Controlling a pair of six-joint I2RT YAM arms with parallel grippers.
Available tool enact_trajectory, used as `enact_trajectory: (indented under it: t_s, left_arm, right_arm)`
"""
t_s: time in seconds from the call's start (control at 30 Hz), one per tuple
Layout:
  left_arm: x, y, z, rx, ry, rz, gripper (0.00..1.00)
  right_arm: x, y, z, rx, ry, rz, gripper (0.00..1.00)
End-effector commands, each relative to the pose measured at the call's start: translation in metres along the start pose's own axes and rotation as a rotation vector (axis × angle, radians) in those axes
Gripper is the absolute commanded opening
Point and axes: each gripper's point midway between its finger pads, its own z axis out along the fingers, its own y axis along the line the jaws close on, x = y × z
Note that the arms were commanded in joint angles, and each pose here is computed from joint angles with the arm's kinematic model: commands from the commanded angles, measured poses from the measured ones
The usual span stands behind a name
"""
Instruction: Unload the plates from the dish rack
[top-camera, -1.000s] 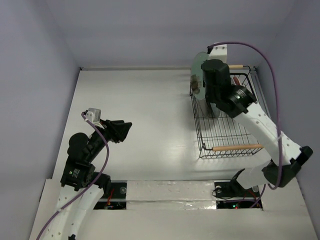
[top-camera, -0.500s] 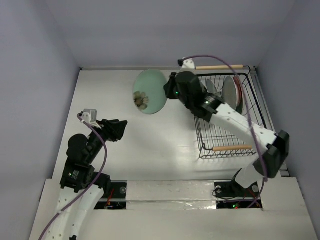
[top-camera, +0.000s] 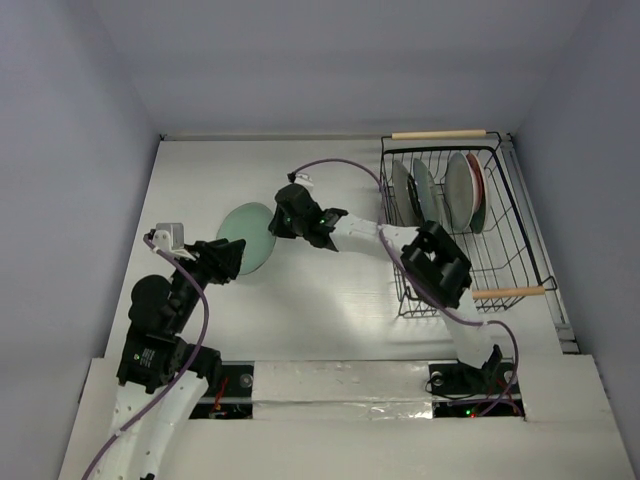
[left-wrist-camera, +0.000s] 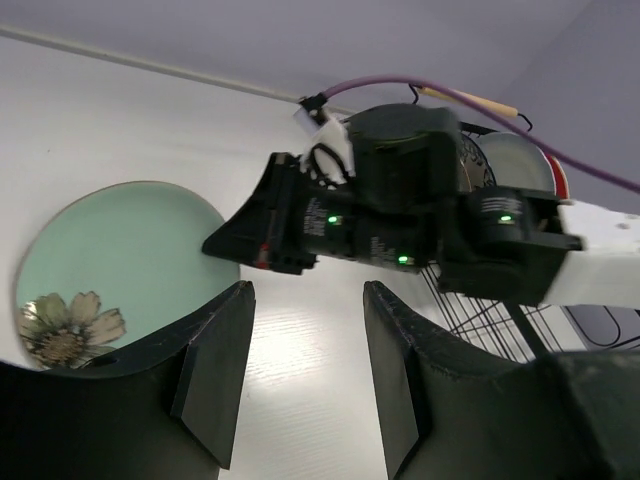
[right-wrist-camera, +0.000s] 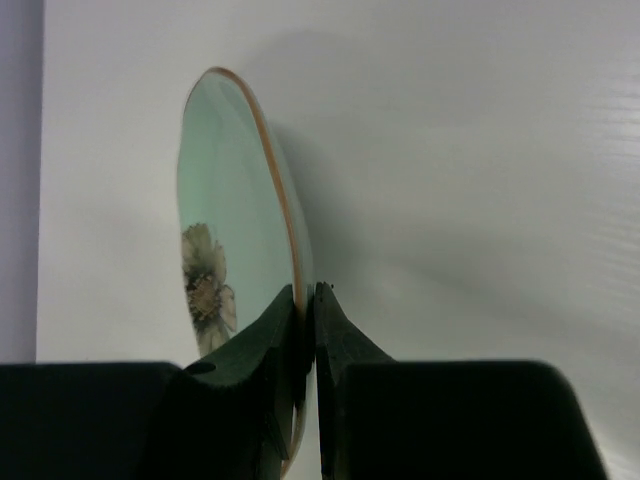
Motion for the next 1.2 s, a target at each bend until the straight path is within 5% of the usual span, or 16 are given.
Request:
enact_trajectory:
  t_s: [0.0, 0.13, 0.37, 0.43, 0.73, 0.8, 0.9, 0.93, 0.97, 1.17]
  left_arm:
    - [-0.017, -0.010, -0.002, 0.035, -0.052, 0.002, 0.44]
    - [-0.016, -0.011, -0.001, 0.044, -0.049, 0.000, 0.44]
    - [-0.014, -0.012, -0.001, 0.051, -0.045, -0.002, 0.44]
    - [-0.014, -0.013, -0.001, 0.054, -0.044, -0.002, 0.44]
    - [-0.014, -0.013, -0.001, 0.055, -0.046, -0.002, 0.44]
    - [-0.014, -0.012, -0.001, 0.052, -0.044, -0.002, 0.44]
    - [-0.015, -0.013, -0.002, 0.056, -0.051, -0.002, 0.44]
    - [-0.016, -0.014, -0.003, 0.059, -0.053, -0.003, 0.44]
    - [-0.015, -0.014, -0.003, 0.060, -0.052, -0.001, 0.44]
    - [-0.015, -0.016, -0.004, 0.073, -0.054, -0.003, 0.44]
  right_arm:
    - [-0.078, 0.080, -0.011, -0.239, -0.203, 0.162, 0.00]
    - [-0.057, 0.064, 0.016, -0.203, -0.174, 0.202, 0.04]
    - [-0.005, 0.028, 0.047, -0.139, -0.070, 0.207, 0.50]
    - [-0.008, 0.029, 0.040, -0.152, -0.083, 0.201, 0.63]
    - [-0.070, 0.043, -0.034, -0.121, -0.205, 0.012, 0.86]
    - [-0.098, 0.047, -0.073, -0.104, -0.268, -0.069, 0.86]
    - [-0.126, 0.021, -0.126, 0.002, -0.346, -0.149, 0.54]
    - [-0.137, 0.001, -0.140, 0.073, -0.372, -0.179, 0.16]
    - [-0.143, -0.009, -0.154, 0.101, -0.389, -0.195, 0.02]
    - [-0.172, -0.104, -0.241, 0.493, -0.429, -0.338, 0.04]
